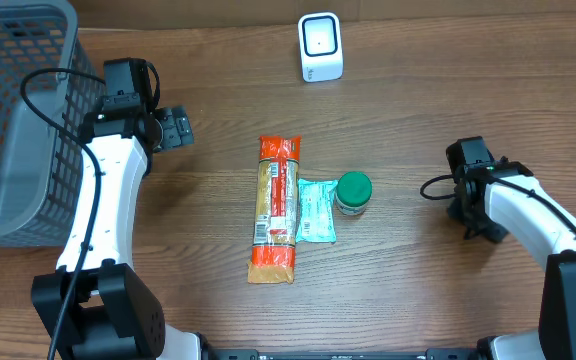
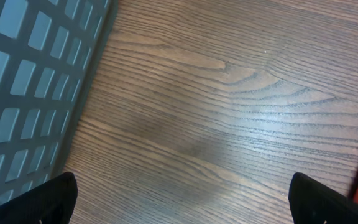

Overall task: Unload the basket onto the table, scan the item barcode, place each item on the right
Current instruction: 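Lower the orange packet onto the table at right and release it, then move the right gripper over the green-capped jar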

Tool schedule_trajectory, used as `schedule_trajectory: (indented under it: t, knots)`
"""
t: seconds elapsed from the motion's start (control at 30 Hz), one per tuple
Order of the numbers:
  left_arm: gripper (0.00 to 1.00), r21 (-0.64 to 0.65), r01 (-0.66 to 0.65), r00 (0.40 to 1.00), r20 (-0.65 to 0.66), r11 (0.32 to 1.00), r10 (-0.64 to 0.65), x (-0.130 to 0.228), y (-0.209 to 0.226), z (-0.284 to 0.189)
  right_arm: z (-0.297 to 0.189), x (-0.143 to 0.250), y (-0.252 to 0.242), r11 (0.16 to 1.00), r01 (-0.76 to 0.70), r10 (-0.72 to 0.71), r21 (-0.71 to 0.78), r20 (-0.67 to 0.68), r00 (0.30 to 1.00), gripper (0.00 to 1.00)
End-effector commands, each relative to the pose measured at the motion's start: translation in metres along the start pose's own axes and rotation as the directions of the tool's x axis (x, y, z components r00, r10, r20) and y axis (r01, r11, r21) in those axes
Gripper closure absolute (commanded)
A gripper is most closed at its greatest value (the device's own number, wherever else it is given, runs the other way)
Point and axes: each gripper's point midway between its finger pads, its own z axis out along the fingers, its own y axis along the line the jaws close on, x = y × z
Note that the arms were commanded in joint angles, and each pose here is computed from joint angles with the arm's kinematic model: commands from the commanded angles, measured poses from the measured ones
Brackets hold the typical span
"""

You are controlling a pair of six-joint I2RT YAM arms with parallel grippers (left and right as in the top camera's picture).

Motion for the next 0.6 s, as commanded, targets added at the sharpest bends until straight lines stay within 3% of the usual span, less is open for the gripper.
schedule_trajectory:
  t: [0.0,0.2,0.27,0.3,0.33,0.4,0.57]
  knots:
    - [0.00,-0.002,0.004,1.000,0.016,1.000,-0.004,-0.006,0.000,-0.003,-0.025,-0.018,0.016,0.997,0.016,-0.016,-0.072,0.006,1.000,0.49]
    - [0.00,-0.002,0.004,1.000,0.016,1.000,-0.004,-0.006,0.000,-0.003,-0.083,-0.026,0.063,0.941,-0.018,-0.022,-0.337,-0.113,0.993,0.41]
    - [0.00,-0.002,0.004,1.000,0.016,1.000,-0.004,-0.006,0.000,-0.003,-0.104,-0.026,0.087,0.882,-0.036,-0.041,-0.471,-0.151,0.988,0.28]
    - [0.00,-0.002,0.004,1.000,0.016,1.000,-0.004,-0.006,0.000,-0.003,-0.115,-0.024,0.102,0.835,-0.044,-0.061,-0.548,-0.171,0.983,0.10]
    - [0.00,-0.002,0.004,1.000,0.016,1.000,-0.004,-0.006,0.000,-0.003,-0.124,-0.023,0.115,0.792,-0.051,-0.077,-0.608,-0.184,0.980,0.00]
    - [0.00,-0.002,0.004,1.000,0.016,1.000,-0.004,-0.006,0.000,-0.003,-0.137,-0.020,0.132,0.740,-0.071,-0.085,-0.669,-0.198,0.977,0.00]
    - [0.00,-0.002,0.004,1.000,0.016,1.000,-0.004,-0.006,0.000,-0.003,-0.149,-0.013,0.153,0.722,0.001,-0.112,-0.692,-0.116,0.987,0.00]
